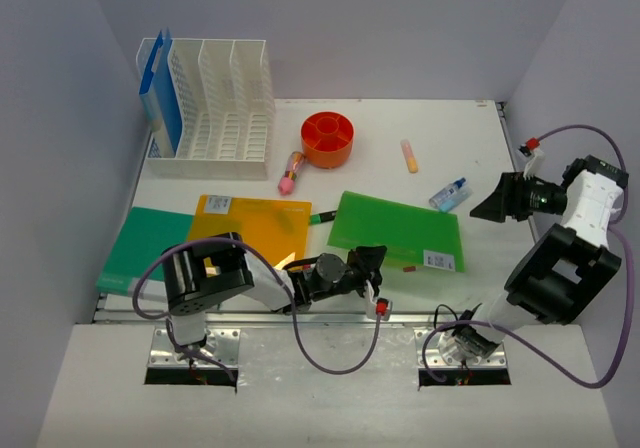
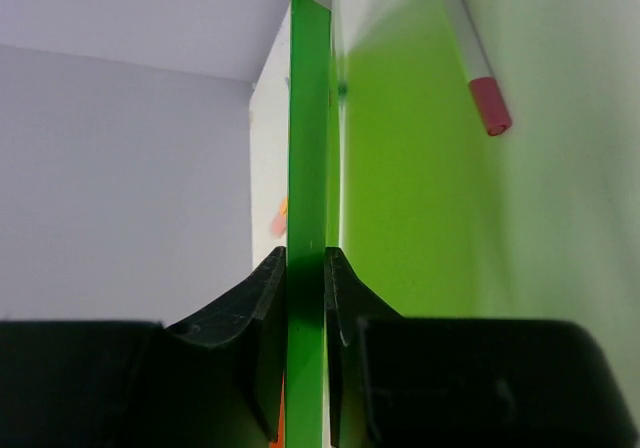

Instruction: Organize the desk

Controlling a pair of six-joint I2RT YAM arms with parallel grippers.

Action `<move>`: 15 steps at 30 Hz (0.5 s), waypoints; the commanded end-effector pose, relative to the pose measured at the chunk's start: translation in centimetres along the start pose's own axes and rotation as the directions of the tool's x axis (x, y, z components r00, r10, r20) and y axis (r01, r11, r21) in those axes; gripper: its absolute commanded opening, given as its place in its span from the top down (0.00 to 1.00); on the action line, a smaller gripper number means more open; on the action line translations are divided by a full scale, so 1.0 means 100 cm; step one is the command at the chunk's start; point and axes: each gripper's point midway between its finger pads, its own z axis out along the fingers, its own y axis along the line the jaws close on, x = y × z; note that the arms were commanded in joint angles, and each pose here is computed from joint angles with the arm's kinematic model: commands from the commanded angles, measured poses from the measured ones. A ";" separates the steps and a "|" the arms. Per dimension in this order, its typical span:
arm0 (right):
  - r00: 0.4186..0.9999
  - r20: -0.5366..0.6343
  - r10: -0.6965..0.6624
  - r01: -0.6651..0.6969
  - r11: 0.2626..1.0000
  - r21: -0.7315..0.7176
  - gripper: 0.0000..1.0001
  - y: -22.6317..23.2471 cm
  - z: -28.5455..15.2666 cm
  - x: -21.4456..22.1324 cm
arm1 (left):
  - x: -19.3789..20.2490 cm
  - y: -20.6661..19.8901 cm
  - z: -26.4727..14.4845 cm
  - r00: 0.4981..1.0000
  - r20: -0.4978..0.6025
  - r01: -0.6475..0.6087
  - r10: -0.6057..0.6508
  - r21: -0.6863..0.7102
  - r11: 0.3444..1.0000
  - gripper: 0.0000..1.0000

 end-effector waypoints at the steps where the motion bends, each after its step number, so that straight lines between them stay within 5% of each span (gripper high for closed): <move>1: 0.991 0.070 -0.115 0.118 0.992 -0.042 0.19 0.037 -0.009 -0.019 | -0.009 0.047 -0.015 0.994 0.016 -0.108 0.110 -0.124 0.986 1.00; 9: 0.945 0.183 -0.270 0.287 0.955 -0.070 0.13 0.076 -0.021 -0.036 | -0.004 0.075 -0.038 0.989 -0.023 -0.149 0.147 -0.159 0.976 1.00; 13: 0.798 0.204 -0.567 0.575 0.818 0.024 0.09 0.094 -0.026 -0.031 | -0.002 0.091 -0.043 0.993 -0.039 -0.117 0.112 -0.182 0.976 1.00; 15: 0.652 0.186 -0.735 0.730 0.675 0.105 0.08 0.107 -0.026 -0.019 | 0.000 0.100 -0.046 0.997 -0.057 -0.060 0.050 -0.190 0.980 1.00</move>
